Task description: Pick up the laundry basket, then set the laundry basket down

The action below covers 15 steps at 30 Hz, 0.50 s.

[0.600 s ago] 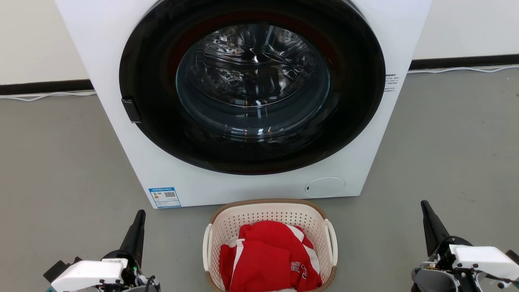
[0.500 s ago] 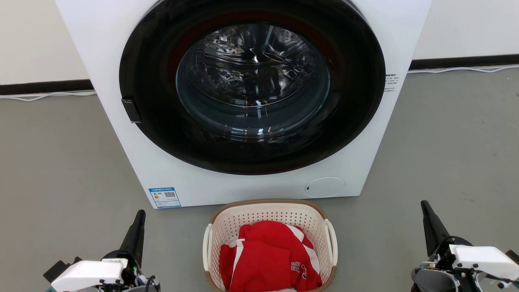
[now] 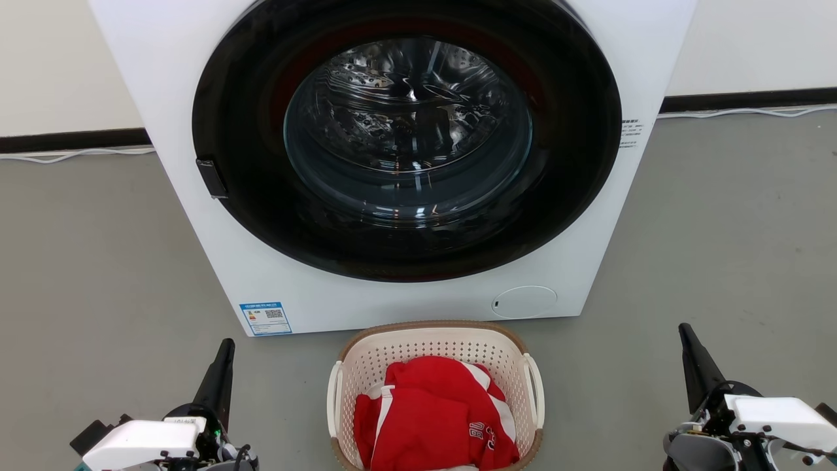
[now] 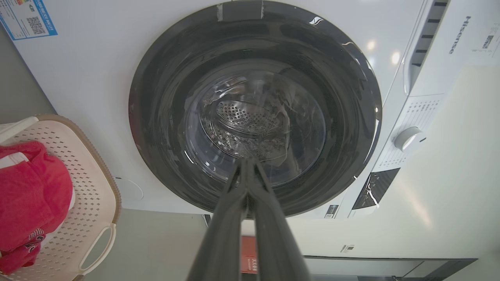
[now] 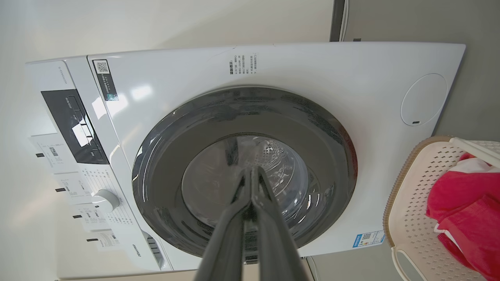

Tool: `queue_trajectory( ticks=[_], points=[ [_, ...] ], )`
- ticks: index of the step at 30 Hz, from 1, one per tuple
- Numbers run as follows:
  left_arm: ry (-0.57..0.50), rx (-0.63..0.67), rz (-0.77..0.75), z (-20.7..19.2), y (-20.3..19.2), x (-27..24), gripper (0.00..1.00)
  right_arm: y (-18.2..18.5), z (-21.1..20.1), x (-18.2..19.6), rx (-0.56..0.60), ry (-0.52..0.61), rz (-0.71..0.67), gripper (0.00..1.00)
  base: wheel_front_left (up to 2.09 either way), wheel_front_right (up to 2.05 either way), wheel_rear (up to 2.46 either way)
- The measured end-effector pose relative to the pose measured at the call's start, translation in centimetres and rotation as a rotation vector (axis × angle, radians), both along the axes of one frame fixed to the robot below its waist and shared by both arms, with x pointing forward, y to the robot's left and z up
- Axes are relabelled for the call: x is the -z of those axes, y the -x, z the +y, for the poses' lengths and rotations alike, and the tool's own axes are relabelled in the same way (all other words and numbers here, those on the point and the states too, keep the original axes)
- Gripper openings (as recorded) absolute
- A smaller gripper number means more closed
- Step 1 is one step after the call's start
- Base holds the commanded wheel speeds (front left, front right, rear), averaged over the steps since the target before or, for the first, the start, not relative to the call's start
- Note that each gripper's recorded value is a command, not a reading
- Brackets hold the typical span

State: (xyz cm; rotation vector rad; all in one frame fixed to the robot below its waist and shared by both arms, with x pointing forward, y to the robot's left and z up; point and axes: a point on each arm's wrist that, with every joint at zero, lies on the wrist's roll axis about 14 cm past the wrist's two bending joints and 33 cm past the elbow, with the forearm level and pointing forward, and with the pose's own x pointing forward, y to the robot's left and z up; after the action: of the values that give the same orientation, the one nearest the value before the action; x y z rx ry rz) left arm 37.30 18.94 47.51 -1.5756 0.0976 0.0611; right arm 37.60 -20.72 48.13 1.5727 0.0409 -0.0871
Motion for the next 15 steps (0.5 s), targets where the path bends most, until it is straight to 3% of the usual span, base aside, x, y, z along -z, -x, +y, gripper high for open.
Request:
queue_trajectory(
  ticks=[15],
  points=[
    [0.000,0.000,0.000,0.00,0.00,0.00,0.00,0.00,0.00,0.00,0.000,0.000,0.000,0.00,0.00,0.00,0.00]
  ],
)
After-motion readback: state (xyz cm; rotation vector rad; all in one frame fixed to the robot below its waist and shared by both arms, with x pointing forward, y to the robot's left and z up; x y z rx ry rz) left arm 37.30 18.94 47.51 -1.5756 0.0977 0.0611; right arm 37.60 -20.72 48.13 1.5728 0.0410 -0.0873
